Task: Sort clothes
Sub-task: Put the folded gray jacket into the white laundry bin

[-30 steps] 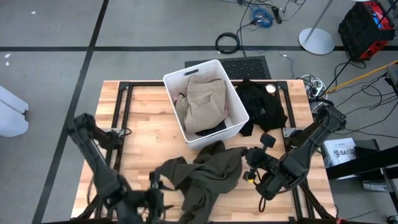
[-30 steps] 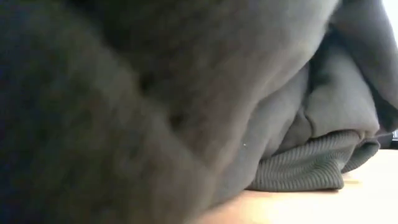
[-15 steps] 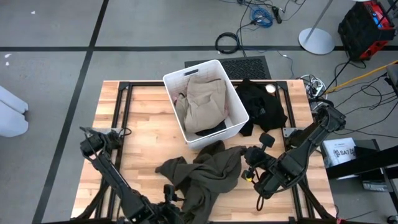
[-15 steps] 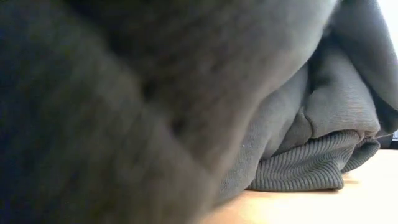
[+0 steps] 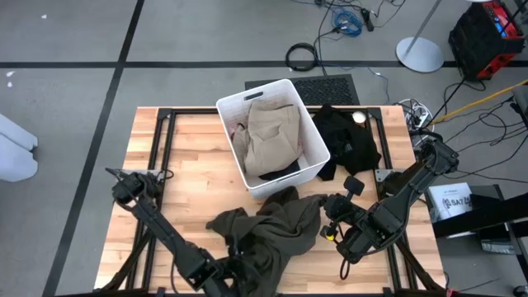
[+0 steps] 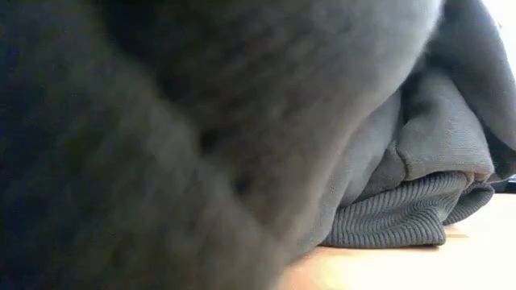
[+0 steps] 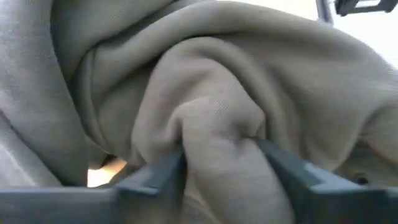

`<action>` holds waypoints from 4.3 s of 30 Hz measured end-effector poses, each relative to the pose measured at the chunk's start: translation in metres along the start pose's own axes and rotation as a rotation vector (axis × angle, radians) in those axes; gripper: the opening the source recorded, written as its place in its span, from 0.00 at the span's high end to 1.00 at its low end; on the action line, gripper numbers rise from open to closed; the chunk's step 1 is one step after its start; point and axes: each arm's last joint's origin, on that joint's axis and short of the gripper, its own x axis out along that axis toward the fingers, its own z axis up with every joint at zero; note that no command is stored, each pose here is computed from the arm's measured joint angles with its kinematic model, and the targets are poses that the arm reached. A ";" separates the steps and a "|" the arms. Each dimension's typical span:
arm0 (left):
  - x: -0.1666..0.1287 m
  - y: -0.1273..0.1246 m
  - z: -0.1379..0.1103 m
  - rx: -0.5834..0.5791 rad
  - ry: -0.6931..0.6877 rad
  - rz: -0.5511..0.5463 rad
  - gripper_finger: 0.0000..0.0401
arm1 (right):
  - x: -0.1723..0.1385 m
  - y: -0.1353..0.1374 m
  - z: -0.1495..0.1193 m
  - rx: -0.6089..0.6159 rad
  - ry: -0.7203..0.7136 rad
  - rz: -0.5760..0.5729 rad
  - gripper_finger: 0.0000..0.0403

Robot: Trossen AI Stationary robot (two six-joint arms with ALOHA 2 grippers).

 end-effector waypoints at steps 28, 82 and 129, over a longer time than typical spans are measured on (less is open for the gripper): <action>-0.284 0.083 0.128 0.100 -0.601 0.389 0.94 | -0.124 -0.039 0.110 -0.069 -0.632 -0.199 1.00; -0.228 0.095 0.110 -0.021 -0.288 0.050 0.94 | -0.052 -0.043 0.124 0.084 -0.063 0.490 0.38; -0.227 0.096 0.111 -0.015 -0.272 0.046 0.94 | 0.057 0.181 0.016 -0.733 -0.012 0.601 0.56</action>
